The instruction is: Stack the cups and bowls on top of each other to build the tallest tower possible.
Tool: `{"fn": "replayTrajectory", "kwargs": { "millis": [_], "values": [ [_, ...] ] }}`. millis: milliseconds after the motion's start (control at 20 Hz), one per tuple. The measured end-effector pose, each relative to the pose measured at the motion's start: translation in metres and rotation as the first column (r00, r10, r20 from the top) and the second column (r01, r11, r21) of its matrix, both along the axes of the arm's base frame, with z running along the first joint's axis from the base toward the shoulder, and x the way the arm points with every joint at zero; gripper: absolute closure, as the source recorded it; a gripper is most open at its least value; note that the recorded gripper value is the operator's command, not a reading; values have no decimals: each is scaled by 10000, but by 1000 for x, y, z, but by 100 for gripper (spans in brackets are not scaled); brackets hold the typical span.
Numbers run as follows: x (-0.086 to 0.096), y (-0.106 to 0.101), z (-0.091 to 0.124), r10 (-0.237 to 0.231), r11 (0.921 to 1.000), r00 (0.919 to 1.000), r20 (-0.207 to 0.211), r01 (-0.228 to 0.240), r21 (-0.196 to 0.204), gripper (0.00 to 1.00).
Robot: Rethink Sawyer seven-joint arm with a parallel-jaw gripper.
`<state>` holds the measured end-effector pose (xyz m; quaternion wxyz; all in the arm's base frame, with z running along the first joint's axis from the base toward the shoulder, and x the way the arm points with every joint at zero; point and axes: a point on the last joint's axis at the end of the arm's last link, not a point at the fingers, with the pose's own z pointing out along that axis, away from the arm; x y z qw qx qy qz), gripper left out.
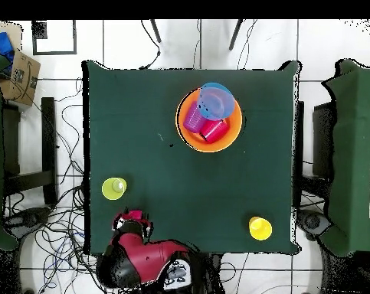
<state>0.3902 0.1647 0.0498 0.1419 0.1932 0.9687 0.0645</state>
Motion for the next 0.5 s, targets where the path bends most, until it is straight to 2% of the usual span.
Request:
{"fn": "replayTrajectory", "kwargs": {
  "millis": [300,500],
  "values": [
    [-23,18,-15,534,9985,9981,-298,-537,-81,0],
    [-28,25,-17,723,9973,9969,-312,-726,-93,0]
  ]
}}
